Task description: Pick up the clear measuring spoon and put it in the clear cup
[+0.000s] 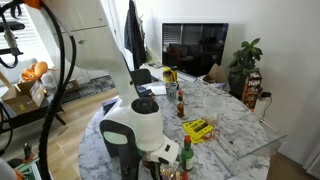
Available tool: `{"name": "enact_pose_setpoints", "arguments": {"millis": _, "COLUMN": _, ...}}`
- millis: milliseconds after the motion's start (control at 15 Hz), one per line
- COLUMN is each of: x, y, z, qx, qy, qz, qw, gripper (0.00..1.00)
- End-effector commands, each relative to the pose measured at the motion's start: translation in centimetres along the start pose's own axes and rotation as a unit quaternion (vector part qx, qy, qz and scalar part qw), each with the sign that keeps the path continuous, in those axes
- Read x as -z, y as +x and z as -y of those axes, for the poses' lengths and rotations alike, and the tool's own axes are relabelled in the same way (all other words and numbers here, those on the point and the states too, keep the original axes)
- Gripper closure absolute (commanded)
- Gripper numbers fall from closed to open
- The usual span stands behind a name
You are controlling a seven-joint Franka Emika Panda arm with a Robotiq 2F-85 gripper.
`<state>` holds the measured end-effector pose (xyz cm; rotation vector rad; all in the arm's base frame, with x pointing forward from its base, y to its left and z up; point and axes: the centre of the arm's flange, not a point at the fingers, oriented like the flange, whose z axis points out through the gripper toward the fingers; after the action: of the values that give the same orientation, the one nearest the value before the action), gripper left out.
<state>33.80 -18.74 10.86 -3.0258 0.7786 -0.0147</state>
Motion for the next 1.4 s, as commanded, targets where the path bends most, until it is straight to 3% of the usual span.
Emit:
{"name": "enact_pose_setpoints", "arguments": {"millis": 0, "x": -0.2, "y": -0.6, "z": -0.4, "qx": -0.012, "qy": -0.015, "qz": -0.010, "qw": 0.9998, "gripper": 0.99}}
{"name": "enact_pose_setpoints", "arguments": {"millis": 200, "x": 1.4, "y": -1.8, "z": -0.6, "qx": -0.018, "qy": -0.032, "qz": -0.015, "qw": 0.9992, "gripper": 1.00}}
{"name": "enact_pose_setpoints", "arguments": {"millis": 467, "x": 3.9, "y": -5.4, "z": -2.0, "qx": -0.024, "qy": -0.070, "qz": 0.013, "qw": 0.9971, "gripper": 0.99}}
{"name": "enact_pose_setpoints", "arguments": {"millis": 600, "x": 5.6, "y": -6.6, "z": -2.6, "qx": -0.029, "qy": -0.062, "qz": -0.026, "qw": 0.9973, "gripper": 0.99}}
{"name": "enact_pose_setpoints", "arguments": {"millis": 800, "x": 9.2, "y": -5.1, "z": -1.9, "qx": 0.013, "qy": -0.061, "qz": -0.107, "qw": 0.9923, "gripper": 0.99}}
{"name": "enact_pose_setpoints", "arguments": {"millis": 1133, "x": 15.1, "y": -3.6, "z": 0.2, "qx": 0.030, "qy": -0.113, "qz": -0.216, "qw": 0.9693, "gripper": 0.99}}
{"name": "enact_pose_setpoints", "arguments": {"millis": 1333, "x": 18.3, "y": -3.5, "z": 2.6, "qx": 0.043, "qy": -0.160, "qz": -0.306, "qw": 0.9375, "gripper": 0.99}}
